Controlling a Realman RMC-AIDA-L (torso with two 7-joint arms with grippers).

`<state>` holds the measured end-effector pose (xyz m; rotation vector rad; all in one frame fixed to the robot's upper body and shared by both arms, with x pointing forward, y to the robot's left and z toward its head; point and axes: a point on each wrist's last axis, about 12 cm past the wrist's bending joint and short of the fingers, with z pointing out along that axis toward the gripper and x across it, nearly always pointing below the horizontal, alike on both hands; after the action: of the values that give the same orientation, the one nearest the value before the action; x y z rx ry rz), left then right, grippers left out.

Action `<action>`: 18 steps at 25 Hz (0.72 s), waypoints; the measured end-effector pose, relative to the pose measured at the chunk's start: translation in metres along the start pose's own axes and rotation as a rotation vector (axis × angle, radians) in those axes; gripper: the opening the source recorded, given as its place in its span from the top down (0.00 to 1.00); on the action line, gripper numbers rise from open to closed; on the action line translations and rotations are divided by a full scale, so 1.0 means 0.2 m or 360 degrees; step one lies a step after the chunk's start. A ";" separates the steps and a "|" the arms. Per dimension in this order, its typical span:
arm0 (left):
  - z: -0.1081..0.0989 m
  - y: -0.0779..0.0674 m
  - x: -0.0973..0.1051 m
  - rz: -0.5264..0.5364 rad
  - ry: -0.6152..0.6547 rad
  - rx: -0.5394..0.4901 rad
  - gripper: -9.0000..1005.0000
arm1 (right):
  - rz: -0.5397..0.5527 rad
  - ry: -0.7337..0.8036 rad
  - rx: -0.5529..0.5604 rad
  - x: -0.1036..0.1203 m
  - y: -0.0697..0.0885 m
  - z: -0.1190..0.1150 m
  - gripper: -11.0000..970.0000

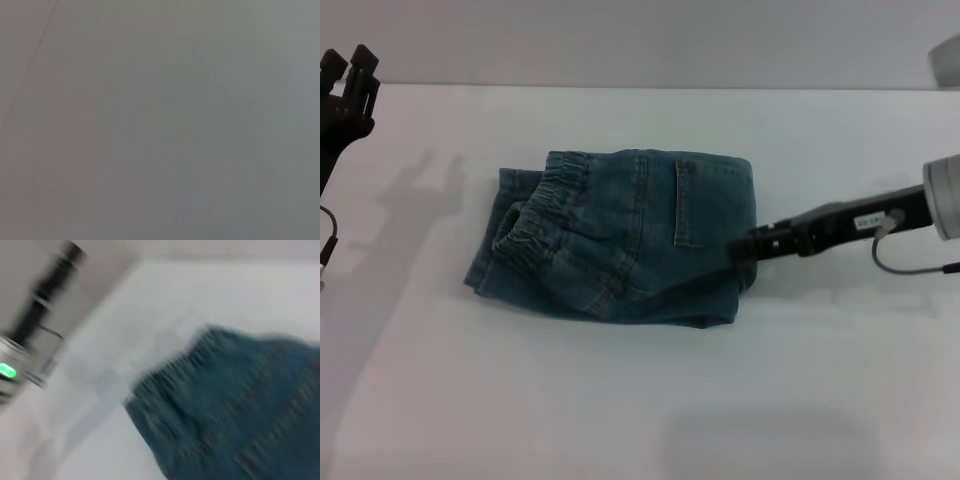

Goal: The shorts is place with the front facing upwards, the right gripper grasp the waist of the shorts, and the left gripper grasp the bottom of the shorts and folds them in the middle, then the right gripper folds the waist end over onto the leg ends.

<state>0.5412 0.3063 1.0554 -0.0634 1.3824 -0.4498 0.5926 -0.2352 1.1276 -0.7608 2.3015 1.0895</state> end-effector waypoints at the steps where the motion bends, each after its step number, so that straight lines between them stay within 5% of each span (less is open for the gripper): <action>1: 0.00 0.00 0.00 0.0001 -0.0002 -0.0002 0.61 | -0.0033 -0.0061 -0.0029 -0.01 0.02 -0.02 0.43; 5: 0.01 0.00 -0.01 0.0014 -0.0025 -0.0002 0.61 | -0.0232 -0.0452 -0.0074 -0.01 0.05 -0.13 0.43; 9: 0.00 0.00 -0.03 0.0069 -0.0068 0.0009 0.61 | -0.0425 -0.0917 0.0062 0.08 -0.01 -0.25 0.43; 18: -0.08 0.07 -0.06 0.0204 -0.0150 -0.0129 0.61 | -0.0527 -0.1620 0.1104 0.46 -0.28 -0.38 0.43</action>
<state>0.5292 0.3270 1.0595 -0.0610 1.3033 -0.2804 0.5496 -0.3512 1.0829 -0.1896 1.4184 0.3125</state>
